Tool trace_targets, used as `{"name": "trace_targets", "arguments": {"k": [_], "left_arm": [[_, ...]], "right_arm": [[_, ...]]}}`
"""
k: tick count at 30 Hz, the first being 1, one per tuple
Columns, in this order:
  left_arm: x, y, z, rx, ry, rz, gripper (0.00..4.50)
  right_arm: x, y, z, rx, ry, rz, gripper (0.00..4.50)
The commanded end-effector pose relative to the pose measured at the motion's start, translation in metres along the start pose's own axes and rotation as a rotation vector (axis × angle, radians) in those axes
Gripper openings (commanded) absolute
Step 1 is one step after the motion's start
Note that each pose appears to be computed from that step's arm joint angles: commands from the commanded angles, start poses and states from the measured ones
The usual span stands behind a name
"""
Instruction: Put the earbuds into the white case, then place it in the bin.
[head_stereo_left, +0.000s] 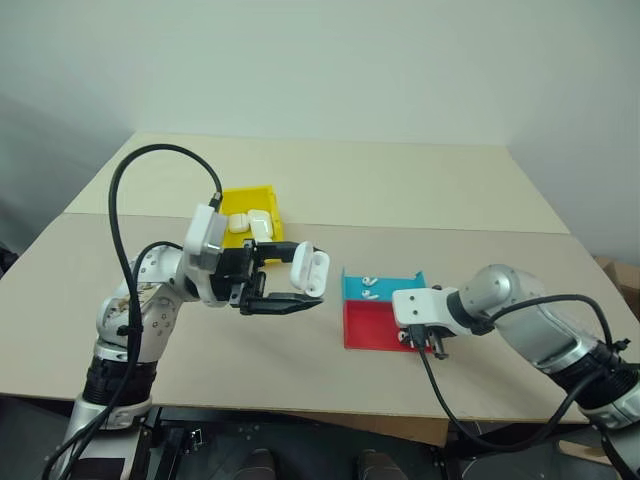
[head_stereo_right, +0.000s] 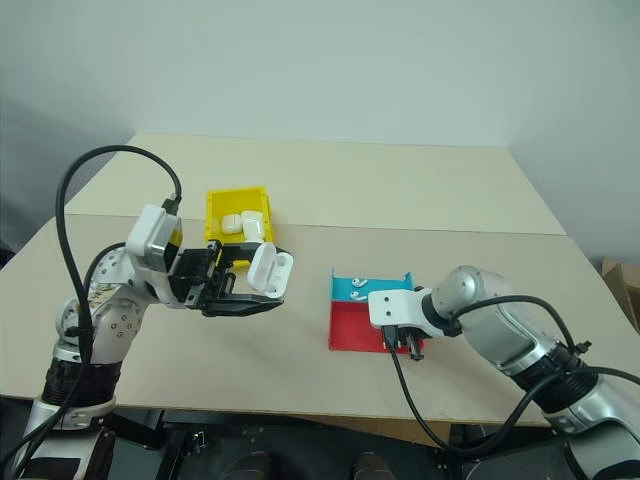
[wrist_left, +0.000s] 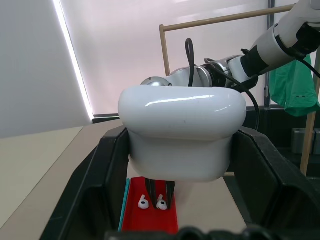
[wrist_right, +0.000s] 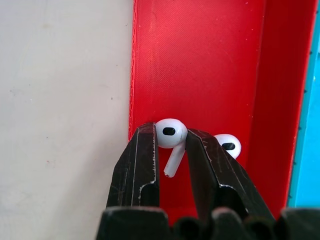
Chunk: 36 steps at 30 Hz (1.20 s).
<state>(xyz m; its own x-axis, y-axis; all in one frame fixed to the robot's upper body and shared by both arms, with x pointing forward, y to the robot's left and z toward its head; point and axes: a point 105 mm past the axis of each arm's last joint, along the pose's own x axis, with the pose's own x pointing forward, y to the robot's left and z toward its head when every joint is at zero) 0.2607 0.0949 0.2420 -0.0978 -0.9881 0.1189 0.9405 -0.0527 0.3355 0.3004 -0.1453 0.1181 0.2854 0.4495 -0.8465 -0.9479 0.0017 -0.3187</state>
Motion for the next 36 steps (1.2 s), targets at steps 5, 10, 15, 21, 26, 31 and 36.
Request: {"name": "trace_targets", "arguments": {"k": [5, 10, 15, 21, 26, 31, 36], "left_arm": [[0.01, 0.004, 0.014, 0.047, -0.048, -0.021, 2.76], [0.022, 0.018, 0.01, -0.013, 0.003, 0.03, 2.76], [0.032, 0.026, 0.007, -0.079, 0.037, 0.032, 2.76], [0.036, 0.028, 0.007, -0.087, 0.033, 0.023, 2.76], [0.035, 0.029, 0.009, -0.091, 0.028, 0.041, 2.76], [0.035, 0.03, 0.011, -0.088, 0.016, 0.057, 2.76], [0.034, 0.029, 0.013, -0.079, 0.012, 0.061, 2.76]], "right_arm": [[-0.09, -0.024, 0.065, 0.232, -0.571, -0.182, 0.63], [-0.141, -0.035, 0.102, 0.258, -1.096, -0.456, 0.63], [-0.153, -0.028, 0.132, 0.28, -1.308, -0.455, 0.63], [-0.135, -0.021, 0.143, 0.3, -1.29, -0.397, 0.63], [-0.128, -0.016, 0.143, 0.303, -1.275, -0.366, 0.63], [-0.121, -0.015, 0.143, 0.296, -1.249, -0.349, 0.63], [-0.116, -0.015, 0.143, 0.284, -1.225, -0.349, 0.63]]}}
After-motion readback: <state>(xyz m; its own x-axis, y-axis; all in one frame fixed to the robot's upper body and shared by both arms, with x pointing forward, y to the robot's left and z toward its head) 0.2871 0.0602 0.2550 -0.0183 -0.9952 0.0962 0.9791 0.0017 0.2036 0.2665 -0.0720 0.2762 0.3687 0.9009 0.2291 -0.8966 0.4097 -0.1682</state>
